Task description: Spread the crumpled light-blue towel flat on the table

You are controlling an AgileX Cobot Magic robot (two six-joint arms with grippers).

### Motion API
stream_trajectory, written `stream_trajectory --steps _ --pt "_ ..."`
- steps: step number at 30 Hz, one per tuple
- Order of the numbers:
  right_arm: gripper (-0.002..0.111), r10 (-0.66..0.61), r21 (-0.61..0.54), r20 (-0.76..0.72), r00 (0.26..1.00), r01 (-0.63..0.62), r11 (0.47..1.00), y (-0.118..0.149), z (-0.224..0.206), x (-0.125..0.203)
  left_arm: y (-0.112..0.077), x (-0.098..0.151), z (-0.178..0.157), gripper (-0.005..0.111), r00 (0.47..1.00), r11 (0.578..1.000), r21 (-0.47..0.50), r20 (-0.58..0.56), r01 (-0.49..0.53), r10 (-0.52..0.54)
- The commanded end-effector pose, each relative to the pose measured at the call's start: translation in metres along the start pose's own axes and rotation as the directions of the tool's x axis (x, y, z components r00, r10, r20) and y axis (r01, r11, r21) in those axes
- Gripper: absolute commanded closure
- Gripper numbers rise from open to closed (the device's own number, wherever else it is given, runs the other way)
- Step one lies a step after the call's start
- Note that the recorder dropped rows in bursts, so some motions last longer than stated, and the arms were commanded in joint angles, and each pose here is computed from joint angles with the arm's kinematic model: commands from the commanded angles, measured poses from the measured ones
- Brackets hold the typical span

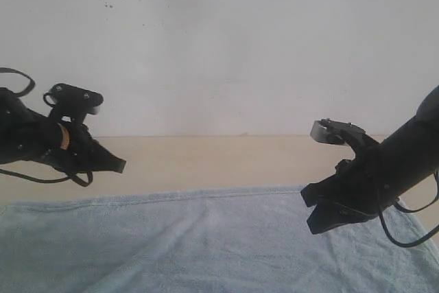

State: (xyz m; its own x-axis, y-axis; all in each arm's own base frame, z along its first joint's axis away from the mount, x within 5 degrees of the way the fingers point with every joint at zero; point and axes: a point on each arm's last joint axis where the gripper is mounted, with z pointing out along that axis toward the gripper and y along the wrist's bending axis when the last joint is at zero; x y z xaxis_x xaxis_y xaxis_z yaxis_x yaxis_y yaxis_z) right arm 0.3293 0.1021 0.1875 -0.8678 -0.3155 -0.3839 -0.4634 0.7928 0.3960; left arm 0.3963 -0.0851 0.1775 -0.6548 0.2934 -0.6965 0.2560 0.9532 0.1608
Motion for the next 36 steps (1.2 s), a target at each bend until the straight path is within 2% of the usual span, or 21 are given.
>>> stream_trajectory --steps 1,7,10,12,17,20,23,28,31,36 --pt "0.108 -0.002 0.017 0.040 0.999 0.002 1.000 0.001 -0.006 -0.004 0.004 0.015 -0.031 0.103 0.998 0.998 0.012 0.014 0.055 -0.055" --pt "0.108 -0.031 0.133 0.151 0.988 0.010 0.991 0.009 -0.032 0.011 0.011 0.038 -0.089 0.103 0.992 0.993 0.003 0.052 0.115 -0.115" --pt "0.108 -0.039 0.197 0.218 0.975 -0.005 0.980 0.011 -0.042 0.022 0.017 0.056 -0.098 0.103 0.992 0.992 -0.029 0.011 0.124 -0.124" --pt "0.108 -0.039 0.216 0.236 0.971 -0.013 0.976 0.012 -0.044 0.030 0.022 0.072 -0.096 0.103 0.995 0.995 -0.053 -0.043 0.089 -0.091" --pt "0.108 -0.025 0.209 0.212 0.977 -0.020 0.978 0.011 -0.041 0.037 0.031 0.095 -0.080 0.103 0.994 0.998 -0.045 -0.093 0.044 -0.048" --pt "0.108 -0.034 0.232 0.209 0.977 -0.016 0.973 0.007 -0.037 0.037 0.038 0.093 -0.069 0.103 0.996 0.997 -0.008 -0.034 0.080 -0.080" --pt "0.108 -0.074 0.306 0.226 0.971 0.001 0.952 -0.002 -0.034 0.033 0.047 0.093 -0.052 0.103 0.993 0.992 0.028 0.012 0.121 -0.121" --pt "0.108 -0.079 0.382 0.254 0.964 -0.025 0.924 -0.020 -0.020 0.029 0.066 0.101 -0.016 0.103 0.987 0.988 0.011 -0.039 0.155 -0.154" --pt "0.108 -0.086 0.414 0.278 0.957 -0.038 0.909 -0.026 -0.016 0.026 0.073 0.100 0.000 0.103 0.982 0.982 0.012 -0.028 0.189 -0.189" --pt "0.108 -0.097 0.438 0.301 0.949 -0.047 0.898 -0.029 -0.017 0.024 0.086 0.100 0.026 0.103 0.982 0.983 -0.011 -0.050 0.183 -0.184"
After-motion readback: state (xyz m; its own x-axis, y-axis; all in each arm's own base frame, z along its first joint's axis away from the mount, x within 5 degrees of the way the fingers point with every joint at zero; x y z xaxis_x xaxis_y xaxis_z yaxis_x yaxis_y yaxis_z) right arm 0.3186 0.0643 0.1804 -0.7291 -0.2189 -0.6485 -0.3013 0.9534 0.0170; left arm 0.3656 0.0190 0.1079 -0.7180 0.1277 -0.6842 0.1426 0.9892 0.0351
